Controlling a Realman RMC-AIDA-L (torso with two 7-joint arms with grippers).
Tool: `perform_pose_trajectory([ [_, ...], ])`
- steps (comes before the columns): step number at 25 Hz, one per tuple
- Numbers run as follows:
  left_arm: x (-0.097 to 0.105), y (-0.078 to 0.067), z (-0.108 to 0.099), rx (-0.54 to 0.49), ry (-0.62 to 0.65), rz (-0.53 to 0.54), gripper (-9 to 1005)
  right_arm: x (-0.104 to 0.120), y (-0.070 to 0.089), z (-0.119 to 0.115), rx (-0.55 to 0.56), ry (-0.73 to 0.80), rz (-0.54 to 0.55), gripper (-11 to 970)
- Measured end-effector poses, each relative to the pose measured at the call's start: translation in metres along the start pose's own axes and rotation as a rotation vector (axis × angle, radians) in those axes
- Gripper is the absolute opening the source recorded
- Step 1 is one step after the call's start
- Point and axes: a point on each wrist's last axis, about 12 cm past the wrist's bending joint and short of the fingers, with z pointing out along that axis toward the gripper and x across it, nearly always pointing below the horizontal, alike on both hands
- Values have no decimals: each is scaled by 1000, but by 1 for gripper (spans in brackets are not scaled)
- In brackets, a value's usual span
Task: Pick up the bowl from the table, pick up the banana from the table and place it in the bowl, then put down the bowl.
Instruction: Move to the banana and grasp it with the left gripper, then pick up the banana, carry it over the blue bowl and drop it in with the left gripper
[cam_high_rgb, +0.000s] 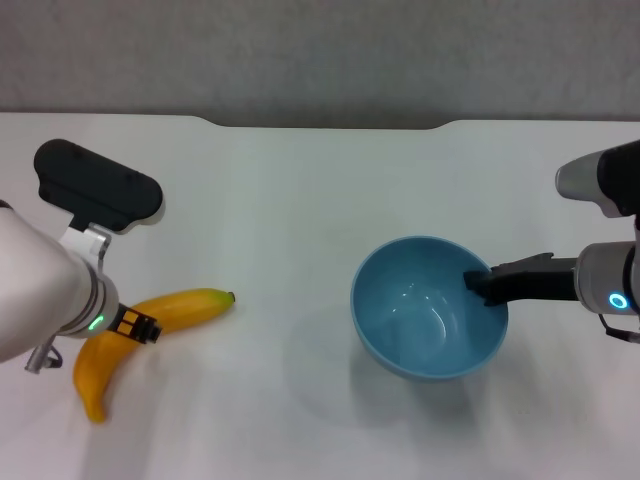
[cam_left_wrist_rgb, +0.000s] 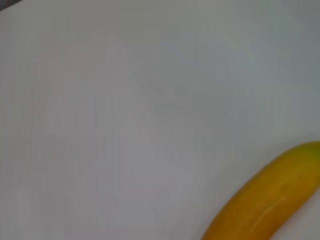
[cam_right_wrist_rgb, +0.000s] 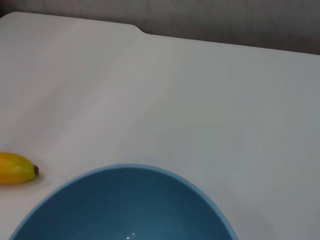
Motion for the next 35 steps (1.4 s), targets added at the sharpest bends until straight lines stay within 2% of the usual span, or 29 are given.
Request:
perform_pose_trajectory([
  [12,9,7,14,-26,48,-12,647,-3,2,0,-4,-4,-10,36],
  [27,8,1,19,-16,49,-28,611,-7,5,-1,-8,-17,-23,35],
  [30,7,5,18,-17,38,-54,604,-6,5,-1,-7,-17,-22,36],
  [33,7,12,14,-10,5,-104,505,-5,4,-1,-5,-16,-21,36],
  [35,7,21,9,-15,-28,-145,509,-5,4,-1,-4,-14,-20,36],
])
